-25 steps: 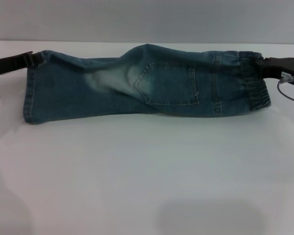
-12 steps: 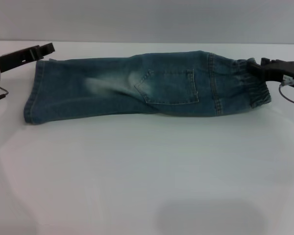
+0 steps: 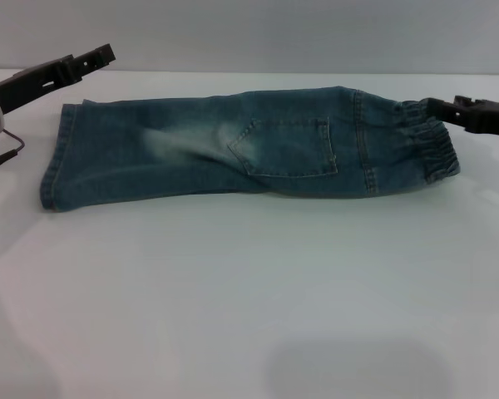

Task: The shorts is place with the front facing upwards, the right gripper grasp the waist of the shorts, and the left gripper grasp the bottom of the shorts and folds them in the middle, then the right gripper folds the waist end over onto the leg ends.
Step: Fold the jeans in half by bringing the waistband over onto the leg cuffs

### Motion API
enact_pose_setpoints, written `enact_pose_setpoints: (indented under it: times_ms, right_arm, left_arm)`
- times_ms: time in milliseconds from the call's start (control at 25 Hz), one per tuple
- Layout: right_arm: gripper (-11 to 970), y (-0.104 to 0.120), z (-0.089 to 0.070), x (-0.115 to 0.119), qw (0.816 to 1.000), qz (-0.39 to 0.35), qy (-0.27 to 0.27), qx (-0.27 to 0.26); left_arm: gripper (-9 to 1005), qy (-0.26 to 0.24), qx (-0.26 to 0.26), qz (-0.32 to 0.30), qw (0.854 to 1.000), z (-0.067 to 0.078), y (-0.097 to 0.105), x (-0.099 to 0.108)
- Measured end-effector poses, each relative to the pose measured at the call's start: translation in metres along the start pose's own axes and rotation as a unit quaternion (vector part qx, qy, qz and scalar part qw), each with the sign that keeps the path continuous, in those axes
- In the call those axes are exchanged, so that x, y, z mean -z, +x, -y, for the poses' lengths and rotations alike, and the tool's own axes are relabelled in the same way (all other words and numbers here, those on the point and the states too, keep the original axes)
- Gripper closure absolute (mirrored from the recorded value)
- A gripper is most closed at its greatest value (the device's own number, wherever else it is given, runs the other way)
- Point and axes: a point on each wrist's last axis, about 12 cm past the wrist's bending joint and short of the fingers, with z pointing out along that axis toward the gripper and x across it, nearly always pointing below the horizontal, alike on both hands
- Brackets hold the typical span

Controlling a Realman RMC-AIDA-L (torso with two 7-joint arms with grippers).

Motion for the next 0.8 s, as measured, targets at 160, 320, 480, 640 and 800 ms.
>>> enact_pose_setpoints:
  times_ms: [160, 320, 480, 640, 800]
  right_arm:
    - [386, -0.018, 0.002, 0.008, 0.998, -0.058, -0.018, -0.012]
    - [386, -0.043, 0.0, 0.013, 0.991, -0.134, -0.002, 0.006]
    - [386, -0.063, -0.003, 0.007, 0.98, -0.194, 0.034, 0.033]
    - [387, -0.075, -0.01, -0.004, 0.97, -0.226, 0.051, 0.069]
    - [387, -0.074, -0.02, -0.018, 0.964, -0.24, 0.056, 0.094]
  left_arm:
    - [208, 0.021, -0.007, 0.01, 1.0, 0.004, -0.001, 0.001]
    - [177, 0.036, -0.012, 0.016, 0.999, 0.008, 0.0, 0.001]
    - [178, 0.047, -0.01, 0.018, 0.999, 0.011, 0.0, 0.002]
    - [178, 0.054, -0.007, 0.015, 0.998, 0.012, 0.003, 0.002]
    - [178, 0.055, 0.001, 0.014, 0.998, 0.011, 0.009, 0.003]
